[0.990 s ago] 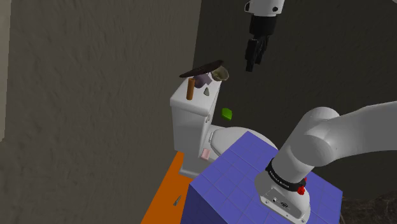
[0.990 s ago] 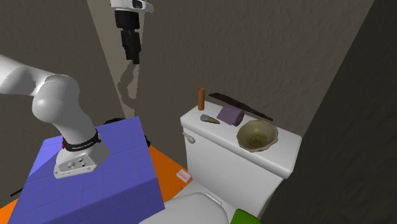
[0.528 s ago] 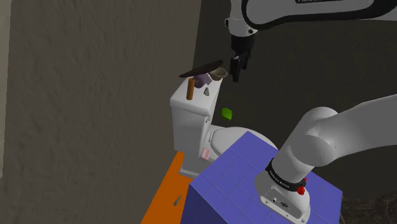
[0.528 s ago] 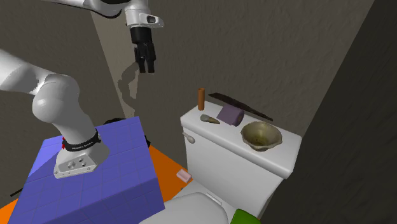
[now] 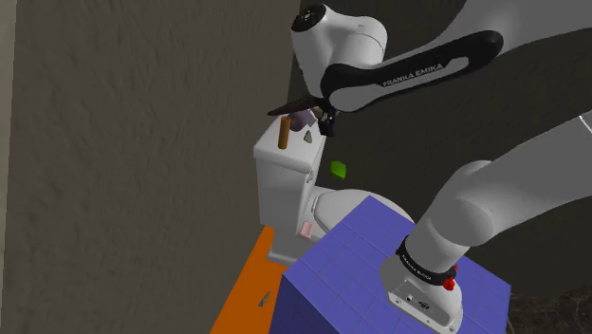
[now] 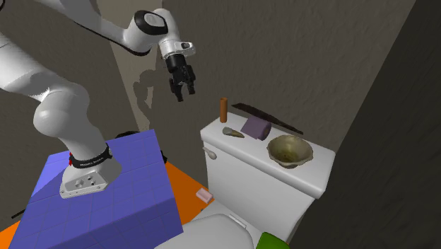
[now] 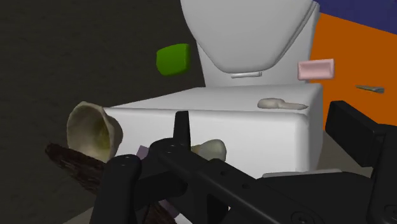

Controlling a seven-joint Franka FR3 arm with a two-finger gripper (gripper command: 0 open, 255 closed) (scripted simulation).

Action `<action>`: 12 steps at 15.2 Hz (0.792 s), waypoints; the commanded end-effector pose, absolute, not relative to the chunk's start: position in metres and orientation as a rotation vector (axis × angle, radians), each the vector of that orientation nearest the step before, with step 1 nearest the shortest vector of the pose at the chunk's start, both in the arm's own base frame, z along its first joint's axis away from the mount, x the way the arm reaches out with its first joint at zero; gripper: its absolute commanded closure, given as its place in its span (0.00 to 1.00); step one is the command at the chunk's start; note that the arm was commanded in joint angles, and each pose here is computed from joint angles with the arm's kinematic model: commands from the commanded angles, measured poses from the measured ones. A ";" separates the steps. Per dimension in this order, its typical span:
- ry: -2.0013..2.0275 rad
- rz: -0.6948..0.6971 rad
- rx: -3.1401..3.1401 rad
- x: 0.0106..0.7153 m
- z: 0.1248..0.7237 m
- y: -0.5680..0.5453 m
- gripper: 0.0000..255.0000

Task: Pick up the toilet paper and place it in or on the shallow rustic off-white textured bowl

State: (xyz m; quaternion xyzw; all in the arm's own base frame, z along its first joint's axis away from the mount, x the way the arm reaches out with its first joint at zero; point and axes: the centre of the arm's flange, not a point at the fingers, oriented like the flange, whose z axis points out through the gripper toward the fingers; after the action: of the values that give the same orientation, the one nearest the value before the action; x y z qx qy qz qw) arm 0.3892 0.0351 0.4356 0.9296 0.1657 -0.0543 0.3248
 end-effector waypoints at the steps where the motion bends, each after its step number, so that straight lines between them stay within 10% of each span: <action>1: 0.465 -0.130 2.340 0.403 0.408 0.039 0.00; 12: 0.571 -0.091 1.817 0.487 0.272 0.020 0.00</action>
State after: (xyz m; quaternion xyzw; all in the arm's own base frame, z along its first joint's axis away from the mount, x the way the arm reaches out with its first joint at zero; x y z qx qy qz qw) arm 0.4752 0.0245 0.2845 0.7937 0.2375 -0.0430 0.5584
